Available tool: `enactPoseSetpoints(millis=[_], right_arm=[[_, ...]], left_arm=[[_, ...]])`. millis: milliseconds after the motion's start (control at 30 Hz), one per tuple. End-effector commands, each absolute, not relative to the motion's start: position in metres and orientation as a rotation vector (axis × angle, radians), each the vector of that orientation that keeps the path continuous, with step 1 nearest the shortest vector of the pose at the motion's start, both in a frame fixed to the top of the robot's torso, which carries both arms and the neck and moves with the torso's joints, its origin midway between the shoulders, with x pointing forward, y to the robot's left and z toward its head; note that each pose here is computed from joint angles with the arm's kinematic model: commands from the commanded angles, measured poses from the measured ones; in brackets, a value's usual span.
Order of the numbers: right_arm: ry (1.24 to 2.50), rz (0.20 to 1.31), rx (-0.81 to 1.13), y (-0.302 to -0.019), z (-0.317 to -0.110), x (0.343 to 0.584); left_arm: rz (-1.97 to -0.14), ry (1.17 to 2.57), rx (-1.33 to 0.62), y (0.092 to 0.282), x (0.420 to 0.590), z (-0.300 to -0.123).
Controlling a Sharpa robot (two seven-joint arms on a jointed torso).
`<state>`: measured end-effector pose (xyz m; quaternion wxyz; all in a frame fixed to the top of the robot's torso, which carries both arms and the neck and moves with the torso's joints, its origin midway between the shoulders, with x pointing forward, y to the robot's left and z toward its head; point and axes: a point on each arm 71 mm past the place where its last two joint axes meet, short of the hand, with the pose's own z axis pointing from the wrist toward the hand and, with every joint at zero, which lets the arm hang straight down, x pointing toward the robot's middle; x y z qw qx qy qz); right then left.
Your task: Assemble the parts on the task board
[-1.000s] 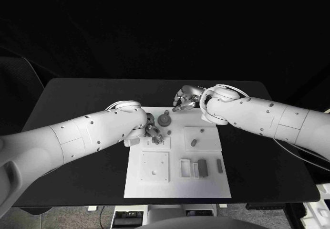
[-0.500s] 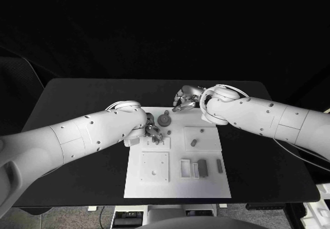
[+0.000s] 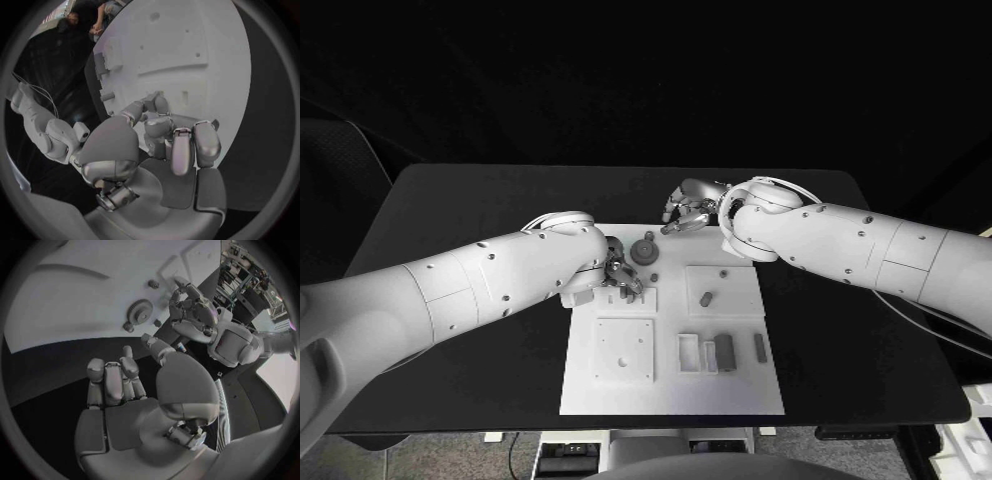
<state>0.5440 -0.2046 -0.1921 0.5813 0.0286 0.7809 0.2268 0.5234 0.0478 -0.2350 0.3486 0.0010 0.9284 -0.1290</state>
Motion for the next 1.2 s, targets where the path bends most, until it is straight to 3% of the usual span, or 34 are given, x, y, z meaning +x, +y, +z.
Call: enactPoseSetpoints(millis=[33, 367, 1200], right_arm=[[1.836, 0.529, 0.054, -0.2036, -0.1929, 0.5434], [1.836, 0.529, 0.054, -0.2036, -0.1929, 0.5434], [1.840, 0.529, 0.052, -0.2044, -0.1929, 0.5427]], left_arm=[[-0.377, 2.428, 0.001, 0.0439, 0.5203, -0.2365], [-0.390, 2.430, 0.003, 0.0435, 0.5196, -0.2365], [-0.340, 2.252, 0.080, 0.0445, 0.5181, -0.2282]])
